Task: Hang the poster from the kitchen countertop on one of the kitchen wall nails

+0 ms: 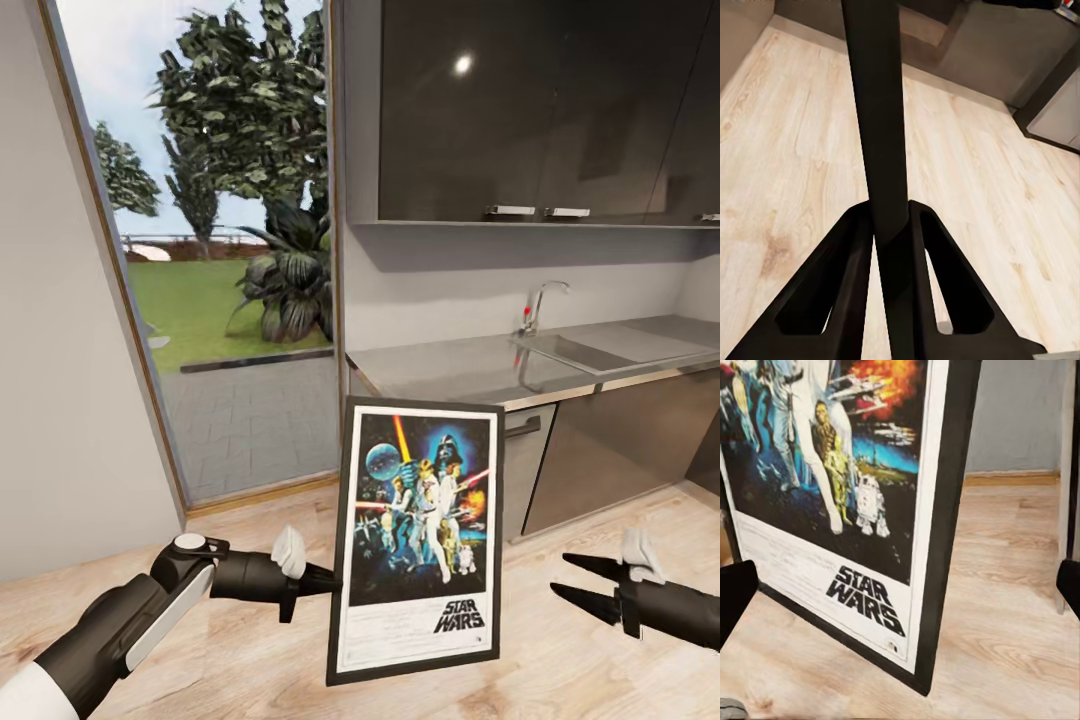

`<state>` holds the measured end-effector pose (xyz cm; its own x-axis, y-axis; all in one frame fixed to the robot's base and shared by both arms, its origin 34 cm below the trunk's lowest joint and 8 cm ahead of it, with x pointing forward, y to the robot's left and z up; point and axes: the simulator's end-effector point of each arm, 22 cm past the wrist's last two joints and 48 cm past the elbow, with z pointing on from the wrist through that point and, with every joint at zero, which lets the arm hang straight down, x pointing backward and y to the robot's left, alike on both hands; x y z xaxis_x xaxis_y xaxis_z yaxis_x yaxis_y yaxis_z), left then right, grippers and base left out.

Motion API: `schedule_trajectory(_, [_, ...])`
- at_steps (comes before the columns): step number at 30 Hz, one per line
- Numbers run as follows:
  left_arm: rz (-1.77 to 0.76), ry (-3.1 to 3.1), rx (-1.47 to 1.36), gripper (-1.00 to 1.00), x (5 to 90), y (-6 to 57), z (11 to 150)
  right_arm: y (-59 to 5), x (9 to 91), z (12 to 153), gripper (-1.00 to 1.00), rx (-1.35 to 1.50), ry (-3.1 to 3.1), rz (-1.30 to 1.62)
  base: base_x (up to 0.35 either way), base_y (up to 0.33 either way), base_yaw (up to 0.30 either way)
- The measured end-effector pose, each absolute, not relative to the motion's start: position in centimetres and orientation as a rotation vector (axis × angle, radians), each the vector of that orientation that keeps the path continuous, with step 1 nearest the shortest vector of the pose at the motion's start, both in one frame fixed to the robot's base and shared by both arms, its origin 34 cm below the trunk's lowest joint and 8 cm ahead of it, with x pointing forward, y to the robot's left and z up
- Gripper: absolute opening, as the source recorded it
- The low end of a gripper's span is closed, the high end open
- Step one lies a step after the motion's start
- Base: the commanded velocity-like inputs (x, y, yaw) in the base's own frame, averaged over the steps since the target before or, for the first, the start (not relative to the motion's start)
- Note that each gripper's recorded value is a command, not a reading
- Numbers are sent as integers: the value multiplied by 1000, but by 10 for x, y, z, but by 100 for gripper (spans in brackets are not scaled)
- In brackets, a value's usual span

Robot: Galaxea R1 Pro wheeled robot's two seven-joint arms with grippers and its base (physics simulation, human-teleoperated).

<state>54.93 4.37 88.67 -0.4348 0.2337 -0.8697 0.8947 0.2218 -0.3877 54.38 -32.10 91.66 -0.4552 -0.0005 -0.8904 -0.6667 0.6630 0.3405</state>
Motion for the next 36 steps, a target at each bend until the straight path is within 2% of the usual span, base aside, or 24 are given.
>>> schedule_trajectory(8, [-1236,1775,1075,-100,545,37,899,-297,536,930,100,-672,1884,955,0,0,0])
schedule_trajectory(36, [-1250,1671,1179,-100,524,38,929,-287,534,930,100,-733,1892,1004,0,0,0])
